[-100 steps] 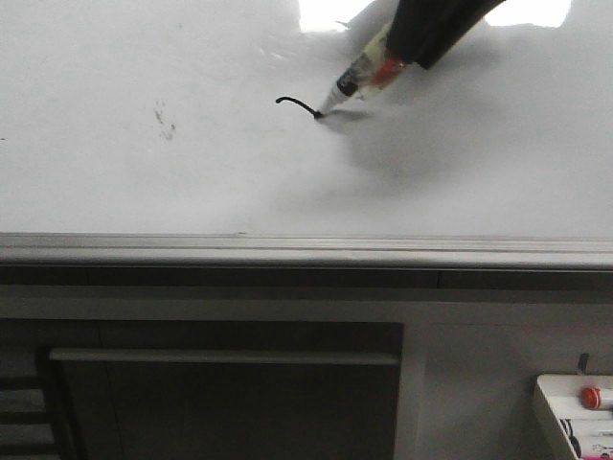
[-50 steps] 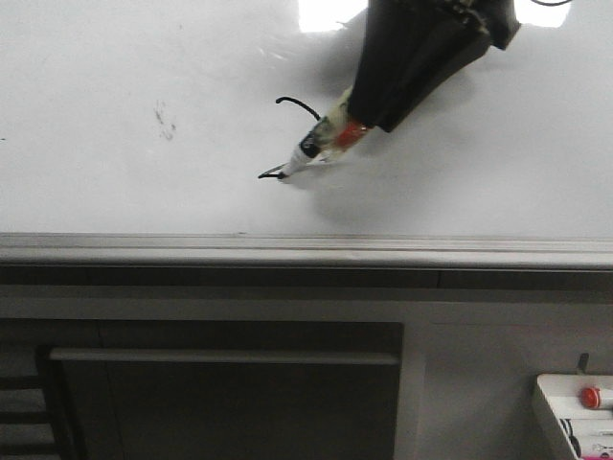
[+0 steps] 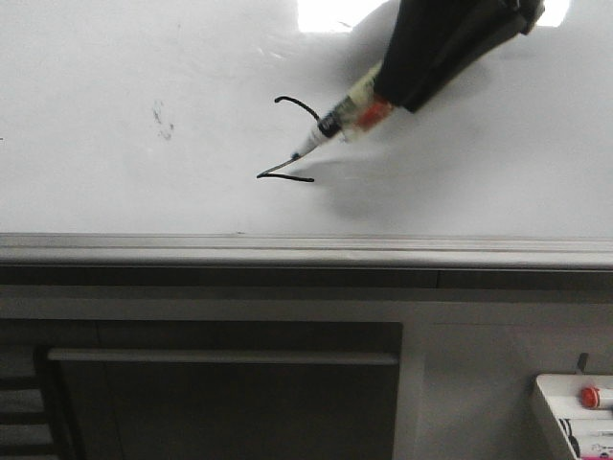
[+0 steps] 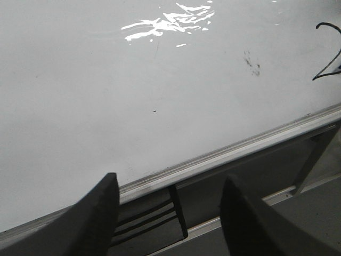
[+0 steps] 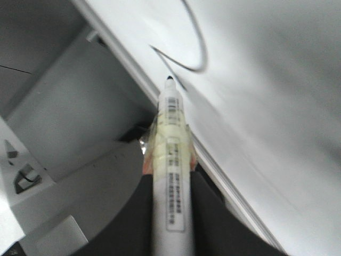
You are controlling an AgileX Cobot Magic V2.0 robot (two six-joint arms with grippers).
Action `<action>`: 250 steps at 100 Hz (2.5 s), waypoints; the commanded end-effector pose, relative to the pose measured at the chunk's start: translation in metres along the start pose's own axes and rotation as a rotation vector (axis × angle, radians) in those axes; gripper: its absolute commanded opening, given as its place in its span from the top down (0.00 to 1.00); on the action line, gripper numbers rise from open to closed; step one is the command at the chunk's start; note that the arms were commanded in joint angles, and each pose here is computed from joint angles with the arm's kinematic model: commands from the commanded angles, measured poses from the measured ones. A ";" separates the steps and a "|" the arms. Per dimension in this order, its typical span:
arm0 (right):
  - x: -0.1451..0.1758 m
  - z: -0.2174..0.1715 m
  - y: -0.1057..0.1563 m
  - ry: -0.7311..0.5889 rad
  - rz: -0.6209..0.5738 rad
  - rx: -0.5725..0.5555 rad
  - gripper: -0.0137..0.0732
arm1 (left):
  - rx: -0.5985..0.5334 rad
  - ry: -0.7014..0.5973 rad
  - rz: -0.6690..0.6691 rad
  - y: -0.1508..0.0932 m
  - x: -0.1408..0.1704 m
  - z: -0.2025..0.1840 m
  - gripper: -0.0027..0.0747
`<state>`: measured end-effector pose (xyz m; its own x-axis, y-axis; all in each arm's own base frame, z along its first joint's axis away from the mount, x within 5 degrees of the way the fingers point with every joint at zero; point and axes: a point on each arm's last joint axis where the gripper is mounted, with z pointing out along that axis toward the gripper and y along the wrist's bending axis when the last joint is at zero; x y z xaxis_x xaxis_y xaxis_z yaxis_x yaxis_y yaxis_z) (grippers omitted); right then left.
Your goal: Write number 2 on whiteboard
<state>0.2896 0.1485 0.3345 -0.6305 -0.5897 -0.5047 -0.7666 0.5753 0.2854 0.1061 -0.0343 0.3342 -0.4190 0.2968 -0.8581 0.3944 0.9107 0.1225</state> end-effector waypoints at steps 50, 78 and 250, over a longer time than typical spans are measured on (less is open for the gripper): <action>0.038 -0.070 0.097 -0.165 -0.470 -0.109 0.83 | 0.451 -0.003 0.449 -0.060 -0.067 0.018 0.46; 0.052 -0.065 0.112 -0.149 -0.586 -0.105 0.83 | 0.659 0.049 0.654 -0.121 -0.079 0.050 0.46; 0.069 -0.107 0.095 -0.177 -0.395 0.277 0.54 | 0.624 0.039 0.578 -0.126 -0.101 0.087 0.98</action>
<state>0.1705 0.1194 0.3909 -0.2158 -0.7649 -0.6069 -0.9360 0.3392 -0.0946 0.1584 -0.2132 0.3424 -0.0034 0.7545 -0.6563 0.9622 0.1811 0.2032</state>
